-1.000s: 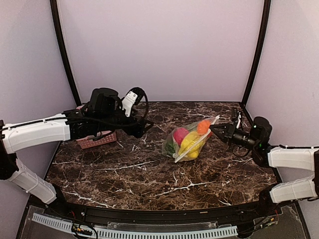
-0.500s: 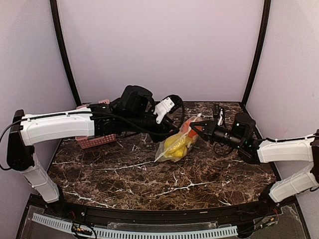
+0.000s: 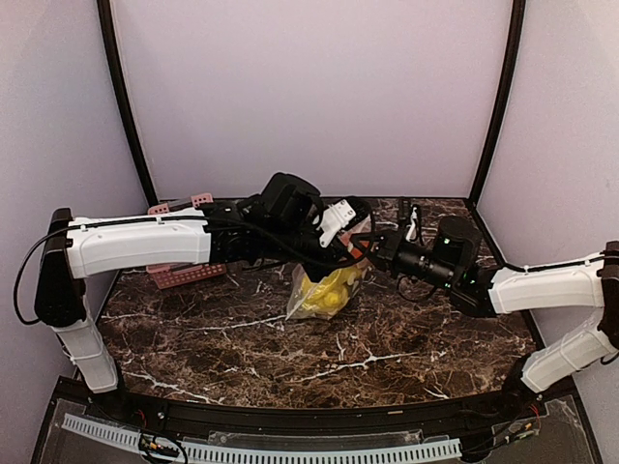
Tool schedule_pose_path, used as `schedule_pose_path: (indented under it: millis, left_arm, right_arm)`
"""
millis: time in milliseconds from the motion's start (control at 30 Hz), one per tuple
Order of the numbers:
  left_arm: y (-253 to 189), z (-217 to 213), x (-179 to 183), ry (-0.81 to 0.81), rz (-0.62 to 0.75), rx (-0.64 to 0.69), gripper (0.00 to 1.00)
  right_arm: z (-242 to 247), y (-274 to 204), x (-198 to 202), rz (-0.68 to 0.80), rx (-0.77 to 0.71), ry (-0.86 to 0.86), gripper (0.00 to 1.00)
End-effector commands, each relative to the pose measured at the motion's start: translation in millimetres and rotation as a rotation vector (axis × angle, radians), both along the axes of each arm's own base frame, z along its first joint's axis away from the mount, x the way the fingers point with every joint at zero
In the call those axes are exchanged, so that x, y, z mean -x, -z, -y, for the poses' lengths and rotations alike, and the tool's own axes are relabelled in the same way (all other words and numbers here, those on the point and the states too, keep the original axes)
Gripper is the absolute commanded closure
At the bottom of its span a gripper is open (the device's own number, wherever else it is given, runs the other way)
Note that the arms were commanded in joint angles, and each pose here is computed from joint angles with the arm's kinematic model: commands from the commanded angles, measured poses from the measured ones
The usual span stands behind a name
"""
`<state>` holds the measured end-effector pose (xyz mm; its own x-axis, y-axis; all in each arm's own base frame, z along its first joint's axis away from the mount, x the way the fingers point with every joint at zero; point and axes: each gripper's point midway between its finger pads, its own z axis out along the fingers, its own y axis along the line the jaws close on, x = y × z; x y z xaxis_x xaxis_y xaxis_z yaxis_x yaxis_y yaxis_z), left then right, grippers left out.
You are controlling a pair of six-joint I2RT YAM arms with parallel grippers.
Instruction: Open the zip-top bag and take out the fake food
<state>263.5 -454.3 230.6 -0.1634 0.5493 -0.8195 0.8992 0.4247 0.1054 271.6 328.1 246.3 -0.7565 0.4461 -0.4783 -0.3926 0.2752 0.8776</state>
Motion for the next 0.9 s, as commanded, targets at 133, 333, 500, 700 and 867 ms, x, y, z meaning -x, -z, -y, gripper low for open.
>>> schedule_pose_path:
  millis: [133, 333, 500, 700, 867]
  left_arm:
    - [-1.1, -20.6, -26.2, -0.166, 0.074, -0.065, 0.98]
    - [-8.1, -36.2, -19.6, -0.161, 0.096, -0.045, 0.99]
    - [-16.1, -59.0, -11.2, -0.085, 0.052, 0.014, 0.99]
    - [-25.8, -74.7, 6.7, 0.041, 0.066, 0.055, 0.99]
    - [-36.3, -79.3, 32.0, 0.199, 0.119, 0.041, 0.99]
  right_arm:
    - [0.2, -27.6, -0.1, 0.066, -0.059, 0.035, 1.00]
    - [11.0, -25.0, 6.6, 0.135, 0.004, 0.047, 0.83]
    - [27.5, -20.6, 16.4, 0.214, 0.118, 0.049, 0.37]
    - [45.2, -23.5, 31.1, 0.366, 0.282, 0.034, 0.15]
    - [48.0, -29.6, 59.2, 0.588, 0.417, -0.096, 0.16]
